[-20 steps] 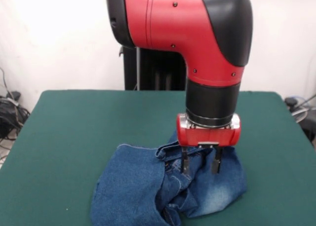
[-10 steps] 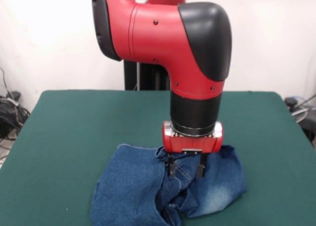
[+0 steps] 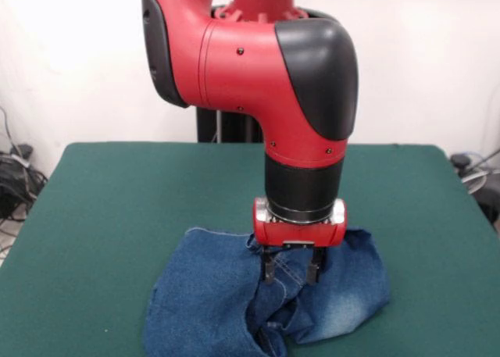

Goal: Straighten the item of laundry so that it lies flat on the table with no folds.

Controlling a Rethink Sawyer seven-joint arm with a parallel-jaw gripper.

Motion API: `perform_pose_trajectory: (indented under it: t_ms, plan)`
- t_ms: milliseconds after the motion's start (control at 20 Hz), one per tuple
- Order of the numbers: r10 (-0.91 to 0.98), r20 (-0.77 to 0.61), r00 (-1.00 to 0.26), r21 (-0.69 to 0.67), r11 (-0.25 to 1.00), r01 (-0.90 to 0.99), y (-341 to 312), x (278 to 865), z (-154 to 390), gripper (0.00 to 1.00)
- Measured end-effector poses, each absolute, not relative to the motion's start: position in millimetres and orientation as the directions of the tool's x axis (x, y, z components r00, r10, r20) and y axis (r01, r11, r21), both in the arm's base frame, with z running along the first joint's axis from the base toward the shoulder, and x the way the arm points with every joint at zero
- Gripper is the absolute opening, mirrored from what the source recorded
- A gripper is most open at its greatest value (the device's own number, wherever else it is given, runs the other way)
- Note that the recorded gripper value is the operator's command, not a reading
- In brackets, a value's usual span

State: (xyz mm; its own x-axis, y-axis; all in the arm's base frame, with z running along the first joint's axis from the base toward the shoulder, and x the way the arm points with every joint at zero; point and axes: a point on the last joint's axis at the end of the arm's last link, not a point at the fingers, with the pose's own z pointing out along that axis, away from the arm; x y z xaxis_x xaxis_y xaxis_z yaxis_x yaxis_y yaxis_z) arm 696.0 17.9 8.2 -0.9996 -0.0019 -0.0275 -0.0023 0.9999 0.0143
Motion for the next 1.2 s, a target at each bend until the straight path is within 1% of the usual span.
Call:
perform_pose_trajectory:
  t_ms: [350, 800, 1200]
  plan:
    - [0.002, -0.011, -1.000, 0.018, 1.000, 0.002, 15.6, 692.6, -5.4, 1.00]
    - [0.038, 0.004, -0.999, 0.029, 0.999, 0.038, -3.2, 683.9, -39.8, 1.00]
    - [0.075, 0.006, -0.997, 0.037, 0.996, 0.076, -25.9, 683.0, -43.8, 1.00]
